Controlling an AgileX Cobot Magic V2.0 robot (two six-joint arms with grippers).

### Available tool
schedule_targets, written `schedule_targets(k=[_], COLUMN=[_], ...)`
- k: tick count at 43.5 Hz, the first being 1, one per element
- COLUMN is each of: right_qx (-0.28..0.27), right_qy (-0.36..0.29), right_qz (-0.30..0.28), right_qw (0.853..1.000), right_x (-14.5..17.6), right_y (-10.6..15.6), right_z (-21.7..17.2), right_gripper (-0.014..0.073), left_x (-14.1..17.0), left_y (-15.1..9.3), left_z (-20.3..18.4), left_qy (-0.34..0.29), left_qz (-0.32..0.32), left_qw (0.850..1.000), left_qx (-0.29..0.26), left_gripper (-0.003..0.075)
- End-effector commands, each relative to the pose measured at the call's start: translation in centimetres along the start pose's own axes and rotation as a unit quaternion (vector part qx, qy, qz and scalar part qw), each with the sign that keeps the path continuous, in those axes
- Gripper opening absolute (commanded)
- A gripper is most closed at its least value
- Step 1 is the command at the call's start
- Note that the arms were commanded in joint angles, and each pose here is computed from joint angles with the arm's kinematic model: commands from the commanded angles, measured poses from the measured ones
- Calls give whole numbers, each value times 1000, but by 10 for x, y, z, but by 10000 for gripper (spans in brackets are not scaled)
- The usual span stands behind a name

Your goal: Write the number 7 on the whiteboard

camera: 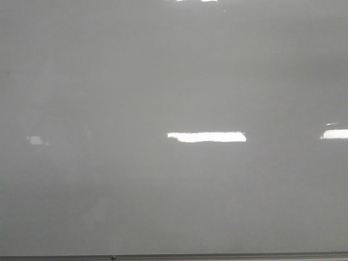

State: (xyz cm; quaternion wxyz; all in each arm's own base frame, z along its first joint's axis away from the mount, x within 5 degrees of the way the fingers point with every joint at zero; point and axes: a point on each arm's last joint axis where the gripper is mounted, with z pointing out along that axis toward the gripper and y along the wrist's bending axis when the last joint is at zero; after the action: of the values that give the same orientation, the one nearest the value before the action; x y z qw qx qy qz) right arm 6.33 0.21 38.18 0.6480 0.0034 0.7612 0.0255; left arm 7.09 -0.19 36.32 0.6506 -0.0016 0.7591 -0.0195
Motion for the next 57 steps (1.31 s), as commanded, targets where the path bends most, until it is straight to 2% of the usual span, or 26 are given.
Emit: schedule_targets(k=[1,16,26,32,36,42,44,46,48,57], right_qx=[-9,-11,-10,-10,-10,-10,-10,-10,-10,-10], right_qy=[-6,70,136,165,178,189,190,190,190,190], right_qz=[-41,-53,-56,-57,-57,-58,-58,-58,-58,-58], right_qw=[999,996,989,985,982,980,980,980,980,980], right_x=[-14,-5,12,19,23,26,26,26,26,26], right_y=[2,5,5,6,6,6,6,6,6,6], right_z=[16,61,92,106,113,119,120,120,120,120], right_gripper=[-68,-68,-68,-19,119,417,485,536,554,552], left_x=[-14,-9,-1,6,12,21,23,26,28,41], left_y=[-1,-1,-1,-1,0,0,0,0,0,0], left_z=[9,37,51,62,73,91,97,104,111,148], left_qy=[-19,31,75,116,146,181,187,195,200,206], left_qz=[-4,-4,-4,0,9,10,10,10,10,7], left_qw=[1000,1000,997,993,989,983,982,981,980,978], left_qx=[5,3,2,-1,-6,-7,-7,-7,-7,-5], left_gripper=[-20,-20,-20,-4,104,376,466,515,536,517])
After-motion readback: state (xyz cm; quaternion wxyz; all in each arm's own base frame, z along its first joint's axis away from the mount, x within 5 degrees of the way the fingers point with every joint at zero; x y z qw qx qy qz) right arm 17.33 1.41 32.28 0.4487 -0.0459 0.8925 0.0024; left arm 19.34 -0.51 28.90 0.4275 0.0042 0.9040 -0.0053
